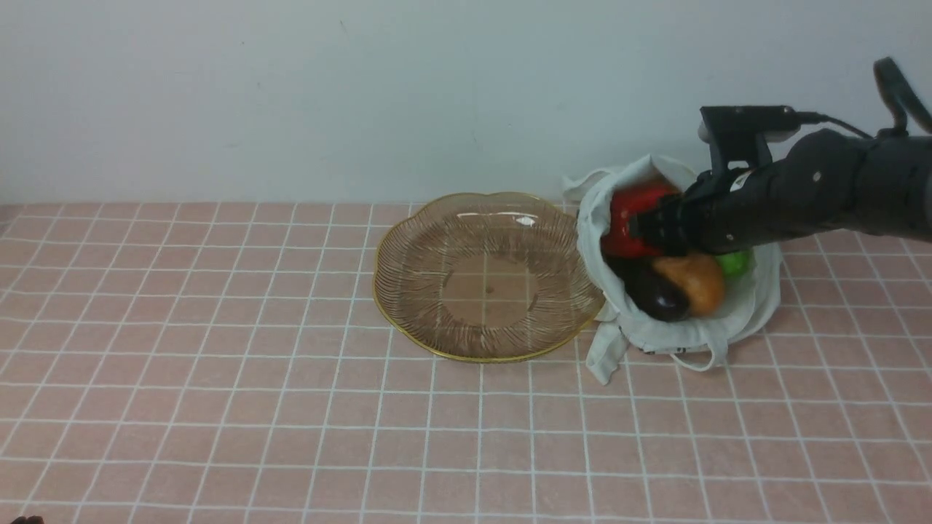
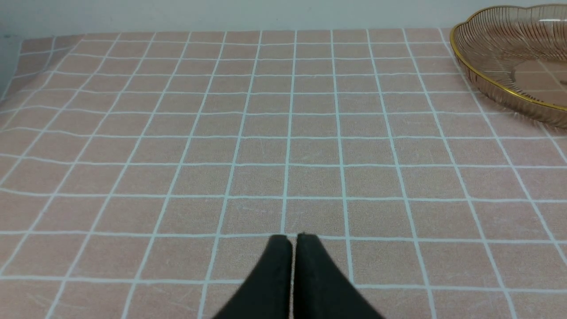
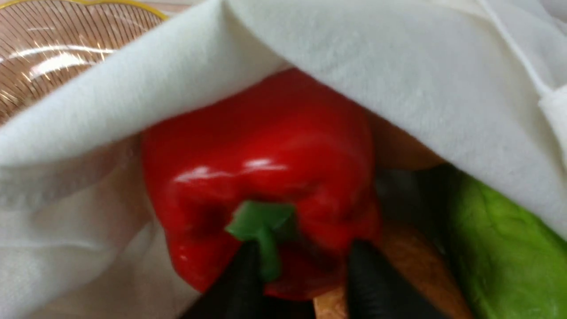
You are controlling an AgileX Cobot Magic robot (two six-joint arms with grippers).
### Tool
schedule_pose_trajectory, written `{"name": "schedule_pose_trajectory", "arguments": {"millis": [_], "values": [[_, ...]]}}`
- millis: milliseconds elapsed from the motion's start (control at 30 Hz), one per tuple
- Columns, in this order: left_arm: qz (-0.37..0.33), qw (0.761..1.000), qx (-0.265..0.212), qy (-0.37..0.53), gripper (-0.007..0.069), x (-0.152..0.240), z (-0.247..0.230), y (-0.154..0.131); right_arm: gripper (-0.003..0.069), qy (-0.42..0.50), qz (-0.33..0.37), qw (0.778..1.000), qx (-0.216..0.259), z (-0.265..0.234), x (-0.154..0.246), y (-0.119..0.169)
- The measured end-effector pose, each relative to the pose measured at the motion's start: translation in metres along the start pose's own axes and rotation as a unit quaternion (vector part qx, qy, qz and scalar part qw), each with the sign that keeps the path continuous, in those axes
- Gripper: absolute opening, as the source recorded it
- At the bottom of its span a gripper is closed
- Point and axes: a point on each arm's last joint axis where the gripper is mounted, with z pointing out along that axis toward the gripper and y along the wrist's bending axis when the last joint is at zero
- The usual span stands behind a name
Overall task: Take vegetables from bag on pink coffee tablecloth place on plate.
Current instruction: 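Reach for the red bell pepper in the white bag with the right gripper, then place the red bell pepper on the plate with the right gripper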
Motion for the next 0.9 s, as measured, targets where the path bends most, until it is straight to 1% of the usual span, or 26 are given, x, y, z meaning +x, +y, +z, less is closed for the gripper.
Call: {"name": "schedule_pose_trajectory", "arguments": {"millis": [67,133,300,567,700,867,900], "values": [[0.0,1.0,0.0,0.0,-0.0005,0.0,0.0,0.0,0.0037,0.004,-0.001,1.0,-0.001,0.0,0.001,0.0],[0.0,1.0,0.0,0.0,-0.0005,0.0,0.0,0.0,0.0017,0.009,-0.002,1.0,-0.002,-0.002,0.001,0.001],[0.0,1.0,0.0,0.0,-0.0005,0.0,0.0,0.0,0.0015,0.017,-0.017,1.0,-0.004,-0.016,-0.003,0.003],[0.0,1.0,0.0,0.0,-0.0005,0.0,0.0,0.0,0.0015,0.023,-0.054,0.998,-0.007,-0.064,-0.015,0.008],[0.0,1.0,0.0,0.0,-0.0005,0.0,0.0,0.0,0.0015,0.017,-0.066,0.998,-0.012,-0.105,-0.024,0.013],[0.0,1.0,0.0,0.0,-0.0005,0.0,0.0,0.0,0.0015,-0.025,-0.066,0.997,-0.027,-0.16,-0.04,0.022],[0.0,1.0,0.0,0.0,-0.0005,0.0,0.0,0.0,0.0015,-0.028,-0.065,0.997,-0.028,-0.162,-0.04,0.022]]}}
